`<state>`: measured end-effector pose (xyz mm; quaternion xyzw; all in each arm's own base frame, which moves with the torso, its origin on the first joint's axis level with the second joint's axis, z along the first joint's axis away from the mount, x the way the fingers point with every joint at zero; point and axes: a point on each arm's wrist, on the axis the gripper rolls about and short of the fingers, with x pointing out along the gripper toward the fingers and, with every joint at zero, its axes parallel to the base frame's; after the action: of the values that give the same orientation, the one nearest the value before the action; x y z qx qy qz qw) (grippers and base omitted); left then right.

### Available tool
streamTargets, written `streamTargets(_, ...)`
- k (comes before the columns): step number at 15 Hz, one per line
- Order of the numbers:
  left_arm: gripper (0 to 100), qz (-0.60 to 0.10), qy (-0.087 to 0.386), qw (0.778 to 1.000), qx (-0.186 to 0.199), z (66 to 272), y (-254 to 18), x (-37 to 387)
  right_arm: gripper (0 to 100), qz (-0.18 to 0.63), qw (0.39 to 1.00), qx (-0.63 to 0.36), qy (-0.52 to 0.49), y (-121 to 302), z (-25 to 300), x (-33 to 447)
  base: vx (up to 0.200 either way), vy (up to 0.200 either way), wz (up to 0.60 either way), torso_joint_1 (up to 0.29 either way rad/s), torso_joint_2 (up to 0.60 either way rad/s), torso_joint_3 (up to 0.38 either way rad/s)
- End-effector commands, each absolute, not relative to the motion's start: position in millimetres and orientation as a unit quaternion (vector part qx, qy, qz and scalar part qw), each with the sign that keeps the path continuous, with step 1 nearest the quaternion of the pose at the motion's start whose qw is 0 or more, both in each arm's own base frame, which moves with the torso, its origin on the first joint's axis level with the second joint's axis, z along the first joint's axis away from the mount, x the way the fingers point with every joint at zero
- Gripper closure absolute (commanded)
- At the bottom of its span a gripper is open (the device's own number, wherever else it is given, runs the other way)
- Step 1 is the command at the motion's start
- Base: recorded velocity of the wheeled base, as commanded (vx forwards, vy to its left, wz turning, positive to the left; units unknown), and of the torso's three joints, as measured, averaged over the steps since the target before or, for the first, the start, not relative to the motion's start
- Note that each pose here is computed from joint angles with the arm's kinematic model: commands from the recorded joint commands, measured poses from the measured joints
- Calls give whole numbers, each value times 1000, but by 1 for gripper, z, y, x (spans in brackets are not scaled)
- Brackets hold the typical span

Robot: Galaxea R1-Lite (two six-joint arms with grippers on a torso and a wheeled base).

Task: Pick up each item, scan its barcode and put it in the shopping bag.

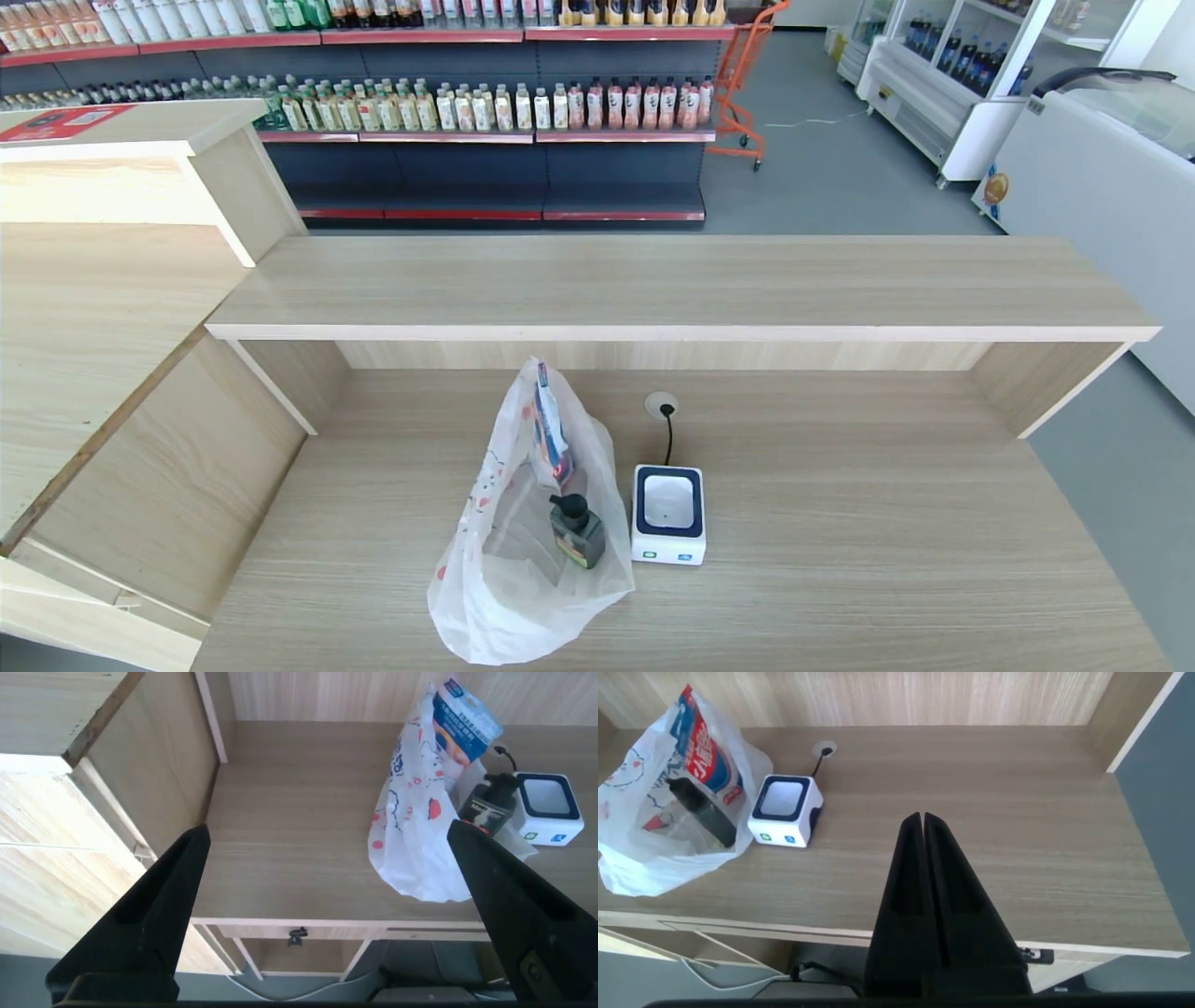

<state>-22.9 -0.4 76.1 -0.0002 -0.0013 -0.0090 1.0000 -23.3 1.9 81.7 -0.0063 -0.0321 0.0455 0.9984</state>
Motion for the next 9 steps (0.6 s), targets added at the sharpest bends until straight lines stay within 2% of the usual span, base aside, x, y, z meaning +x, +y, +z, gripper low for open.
streamTargets(1,0,-9,-2,1000,-2,76,0,-23,100,46,998,-7,-31,2,82,-23,0,0,0,0,0,0)
streamTargets(5,0,-9,-2,1000,-1,76,0,-23,100,45,998,-7,-31,2,82,-23,0,0,0,0,0,0)
streamTargets(9,0,-9,-2,1000,-2,76,0,-23,100,44,999,-7,-31,2,82,-23,200,0,0,1,0,4)
